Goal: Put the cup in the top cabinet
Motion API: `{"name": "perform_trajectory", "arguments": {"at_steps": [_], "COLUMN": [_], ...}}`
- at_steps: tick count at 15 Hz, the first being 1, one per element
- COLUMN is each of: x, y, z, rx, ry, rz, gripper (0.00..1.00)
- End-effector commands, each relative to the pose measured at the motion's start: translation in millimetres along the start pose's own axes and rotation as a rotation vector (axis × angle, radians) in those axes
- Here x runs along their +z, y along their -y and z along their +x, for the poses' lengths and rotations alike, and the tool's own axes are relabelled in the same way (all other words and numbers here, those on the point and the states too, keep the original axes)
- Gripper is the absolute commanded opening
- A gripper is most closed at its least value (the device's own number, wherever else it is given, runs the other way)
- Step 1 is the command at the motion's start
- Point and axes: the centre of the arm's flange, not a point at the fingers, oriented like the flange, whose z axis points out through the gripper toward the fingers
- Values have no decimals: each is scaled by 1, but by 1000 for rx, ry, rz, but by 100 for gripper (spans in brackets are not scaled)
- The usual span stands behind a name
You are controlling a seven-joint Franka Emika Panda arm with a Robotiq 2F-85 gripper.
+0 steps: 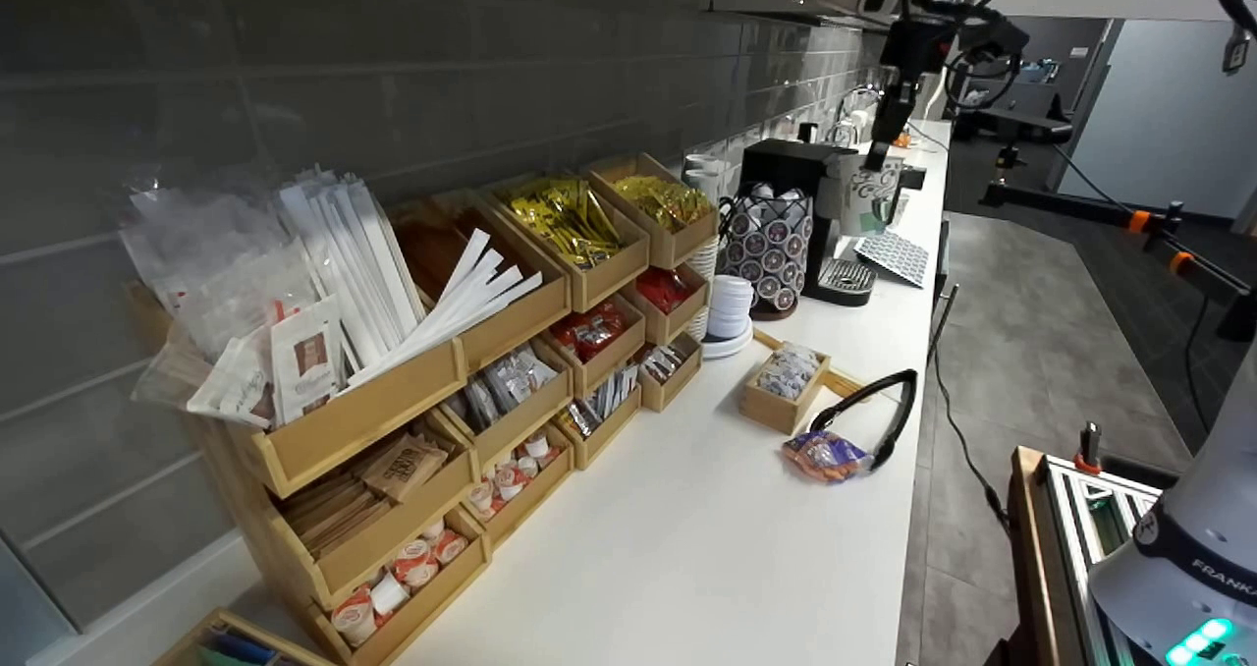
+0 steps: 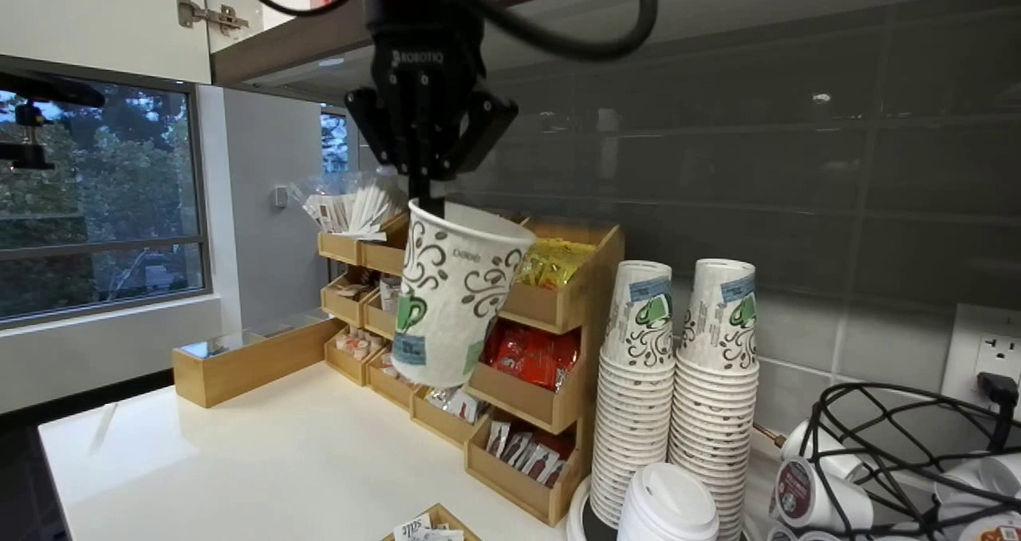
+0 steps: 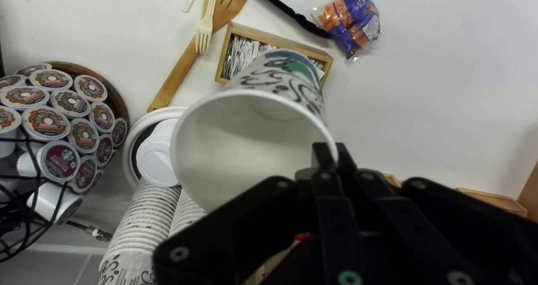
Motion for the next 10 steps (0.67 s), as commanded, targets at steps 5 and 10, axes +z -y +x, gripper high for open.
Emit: {"name": "perform_trajectory", "arguments": {"at_steps": [5, 10], "x": [-93, -113], "y": [-1, 7], "z": [-11, -10], "rx": [-26, -23], "ry": [-77, -148], "rz": [70, 58], "gripper": [1, 4]}}
